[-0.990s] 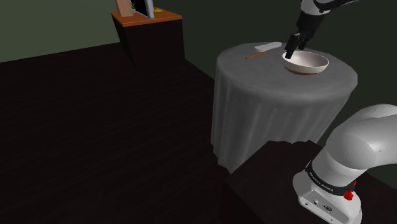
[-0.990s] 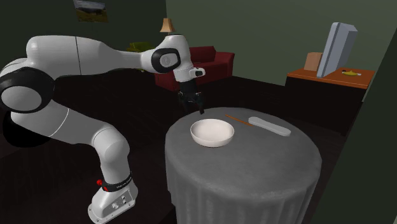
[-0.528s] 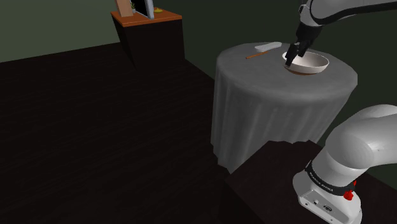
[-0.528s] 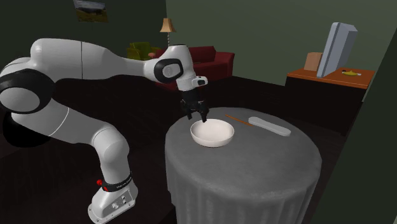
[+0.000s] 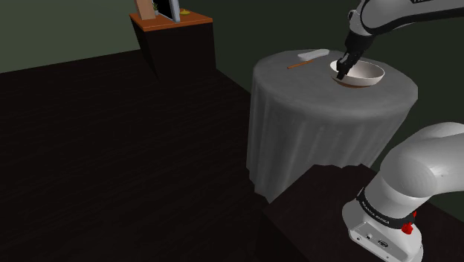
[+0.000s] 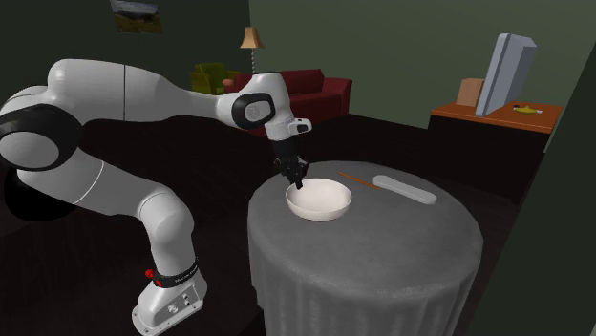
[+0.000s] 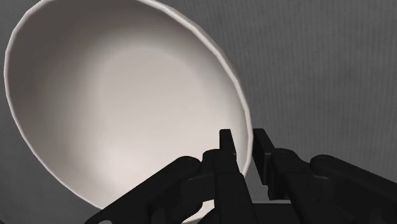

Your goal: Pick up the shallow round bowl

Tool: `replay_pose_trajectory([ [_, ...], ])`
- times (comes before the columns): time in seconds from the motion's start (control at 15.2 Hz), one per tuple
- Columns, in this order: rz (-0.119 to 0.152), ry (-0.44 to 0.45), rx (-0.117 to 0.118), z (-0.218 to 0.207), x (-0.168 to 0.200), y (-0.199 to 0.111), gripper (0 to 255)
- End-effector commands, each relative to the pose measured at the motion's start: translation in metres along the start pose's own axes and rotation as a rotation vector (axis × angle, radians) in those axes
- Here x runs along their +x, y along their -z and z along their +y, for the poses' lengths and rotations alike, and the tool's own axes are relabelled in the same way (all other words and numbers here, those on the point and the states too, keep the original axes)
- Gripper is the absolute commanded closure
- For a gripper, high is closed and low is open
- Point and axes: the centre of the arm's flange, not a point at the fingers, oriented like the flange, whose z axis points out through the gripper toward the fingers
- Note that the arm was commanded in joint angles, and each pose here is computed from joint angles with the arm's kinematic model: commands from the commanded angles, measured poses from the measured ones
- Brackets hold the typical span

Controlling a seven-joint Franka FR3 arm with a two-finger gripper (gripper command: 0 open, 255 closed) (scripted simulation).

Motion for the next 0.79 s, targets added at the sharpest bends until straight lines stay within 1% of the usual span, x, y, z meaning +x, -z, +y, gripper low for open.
replay_pose_trajectory([
  [0.0, -0.001, 0.000, 0.000, 0.000, 0.000, 0.000, 255],
  [0.26, -0.001, 0.000, 0.000, 0.000, 0.000, -0.001, 255],
  [0.73, -0.001, 0.000, 0.000, 0.006, 0.005, 0.035, 255],
])
